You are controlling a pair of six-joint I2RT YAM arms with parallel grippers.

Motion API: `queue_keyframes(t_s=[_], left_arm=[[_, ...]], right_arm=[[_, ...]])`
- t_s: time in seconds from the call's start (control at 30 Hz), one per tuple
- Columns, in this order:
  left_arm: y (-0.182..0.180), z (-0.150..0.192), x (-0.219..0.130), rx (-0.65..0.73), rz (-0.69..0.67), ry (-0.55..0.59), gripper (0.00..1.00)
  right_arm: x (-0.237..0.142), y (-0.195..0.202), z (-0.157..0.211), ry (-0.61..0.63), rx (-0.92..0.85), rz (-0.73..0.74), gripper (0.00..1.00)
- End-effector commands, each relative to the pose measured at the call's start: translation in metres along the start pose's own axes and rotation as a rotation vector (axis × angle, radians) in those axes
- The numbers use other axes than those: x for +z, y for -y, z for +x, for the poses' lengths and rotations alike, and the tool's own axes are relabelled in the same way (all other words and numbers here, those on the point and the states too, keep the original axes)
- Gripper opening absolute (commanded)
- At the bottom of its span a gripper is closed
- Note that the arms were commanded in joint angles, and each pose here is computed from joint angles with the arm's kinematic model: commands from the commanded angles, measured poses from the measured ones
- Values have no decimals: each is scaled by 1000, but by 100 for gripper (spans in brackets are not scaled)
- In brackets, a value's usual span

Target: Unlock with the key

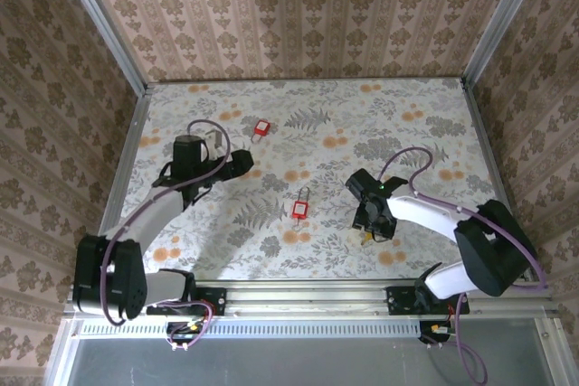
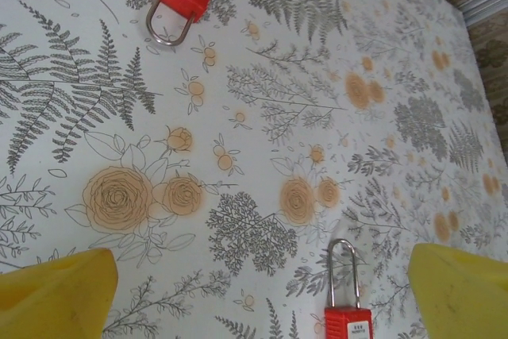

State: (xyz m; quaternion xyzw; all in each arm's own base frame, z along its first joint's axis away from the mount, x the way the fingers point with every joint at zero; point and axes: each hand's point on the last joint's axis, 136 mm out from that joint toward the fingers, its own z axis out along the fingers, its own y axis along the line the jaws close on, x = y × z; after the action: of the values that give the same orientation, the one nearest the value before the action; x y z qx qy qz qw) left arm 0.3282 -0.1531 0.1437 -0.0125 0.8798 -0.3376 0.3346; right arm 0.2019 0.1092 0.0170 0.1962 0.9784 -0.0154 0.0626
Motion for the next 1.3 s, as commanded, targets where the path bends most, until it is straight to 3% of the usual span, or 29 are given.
queue_keyframes(t_s=[0.0,0.23,0.33,0.43,0.67,1.0,1.1,1.27], left_arm=[[0,8,-10,-15,4,6,95],[-3,30,-12,-9,-66,-14,95],[5,43,-6,29,-103,-61,94],[17,52,0,34,-102,-70,94],[42,67,11,45,-135,-74,91],[93,67,44,60,-72,-85,88],[119,68,53,66,15,-100,89],[147,66,58,-70,229,-92,89]], right_arm=[[4,2,-5,19,21,51,58],[12,10,11,-11,6,50,41],[10,19,20,-12,14,35,26],[2,28,28,13,40,-25,21],[-15,48,35,107,76,-159,0],[-22,29,21,171,40,-307,0],[-43,9,10,213,30,-410,0],[-94,-30,-18,316,-20,-575,0]])
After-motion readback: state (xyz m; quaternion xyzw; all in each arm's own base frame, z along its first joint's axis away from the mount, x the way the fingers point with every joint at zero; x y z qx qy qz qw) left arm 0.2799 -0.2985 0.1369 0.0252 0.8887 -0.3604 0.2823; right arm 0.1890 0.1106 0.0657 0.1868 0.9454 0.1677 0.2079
